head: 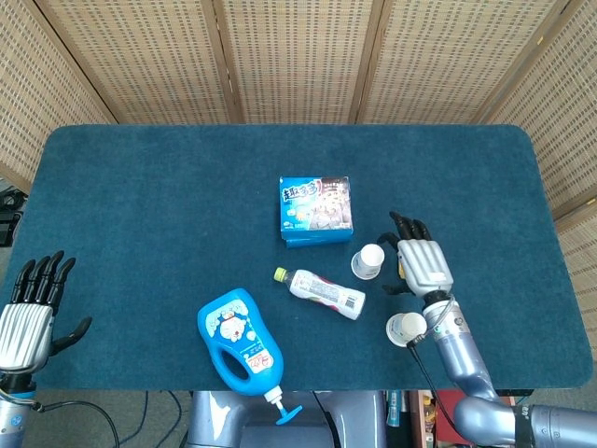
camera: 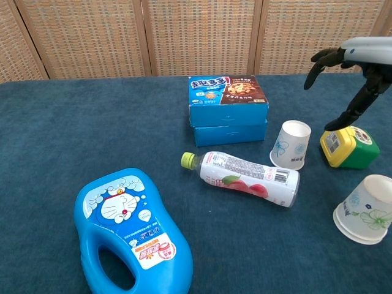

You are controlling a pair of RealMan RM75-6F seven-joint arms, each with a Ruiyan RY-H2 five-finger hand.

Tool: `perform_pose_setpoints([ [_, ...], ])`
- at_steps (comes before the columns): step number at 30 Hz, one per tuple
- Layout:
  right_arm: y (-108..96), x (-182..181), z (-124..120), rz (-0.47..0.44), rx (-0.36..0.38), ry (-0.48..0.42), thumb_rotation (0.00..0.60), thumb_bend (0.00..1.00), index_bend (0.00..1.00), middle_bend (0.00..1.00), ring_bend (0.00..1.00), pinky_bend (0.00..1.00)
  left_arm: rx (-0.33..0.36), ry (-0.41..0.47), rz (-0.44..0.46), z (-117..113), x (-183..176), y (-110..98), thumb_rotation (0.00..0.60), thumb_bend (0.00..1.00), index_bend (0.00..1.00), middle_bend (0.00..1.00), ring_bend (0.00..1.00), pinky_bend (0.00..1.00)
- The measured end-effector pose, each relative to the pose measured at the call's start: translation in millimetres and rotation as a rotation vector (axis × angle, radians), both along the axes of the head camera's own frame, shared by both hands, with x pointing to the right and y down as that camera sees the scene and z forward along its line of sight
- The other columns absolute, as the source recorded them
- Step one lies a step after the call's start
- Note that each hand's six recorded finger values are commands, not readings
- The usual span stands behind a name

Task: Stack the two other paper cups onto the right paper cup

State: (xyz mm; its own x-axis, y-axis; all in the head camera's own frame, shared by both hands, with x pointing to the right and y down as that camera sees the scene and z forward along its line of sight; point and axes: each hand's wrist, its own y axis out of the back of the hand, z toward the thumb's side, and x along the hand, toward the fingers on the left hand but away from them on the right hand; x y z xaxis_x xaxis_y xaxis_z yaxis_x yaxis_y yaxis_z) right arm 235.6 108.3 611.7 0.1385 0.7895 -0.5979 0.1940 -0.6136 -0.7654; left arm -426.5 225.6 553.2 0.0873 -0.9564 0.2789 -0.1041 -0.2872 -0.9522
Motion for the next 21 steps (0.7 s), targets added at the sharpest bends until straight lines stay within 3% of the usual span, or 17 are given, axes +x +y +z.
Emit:
perform_pose_setpoints([
  [11, -16, -19, 32, -0.010, -0.032, 0.012, 0.600, 0.12, 0.33, 0.02, 0.00, 0.00, -0.012, -0.004, -0.004, 4, -1, -1, 0.600, 0.25, 0.00, 0.00, 0.00, 0.00],
  [21, -22, -11, 55, 0.016, -0.069, 0.041, 0.600, 0.12, 0.33, 0.02, 0.00, 0.00, -0.023, -0.011, -0.002, 8, -1, -1, 0.600, 0.25, 0.00, 0.00, 0.00, 0.00],
])
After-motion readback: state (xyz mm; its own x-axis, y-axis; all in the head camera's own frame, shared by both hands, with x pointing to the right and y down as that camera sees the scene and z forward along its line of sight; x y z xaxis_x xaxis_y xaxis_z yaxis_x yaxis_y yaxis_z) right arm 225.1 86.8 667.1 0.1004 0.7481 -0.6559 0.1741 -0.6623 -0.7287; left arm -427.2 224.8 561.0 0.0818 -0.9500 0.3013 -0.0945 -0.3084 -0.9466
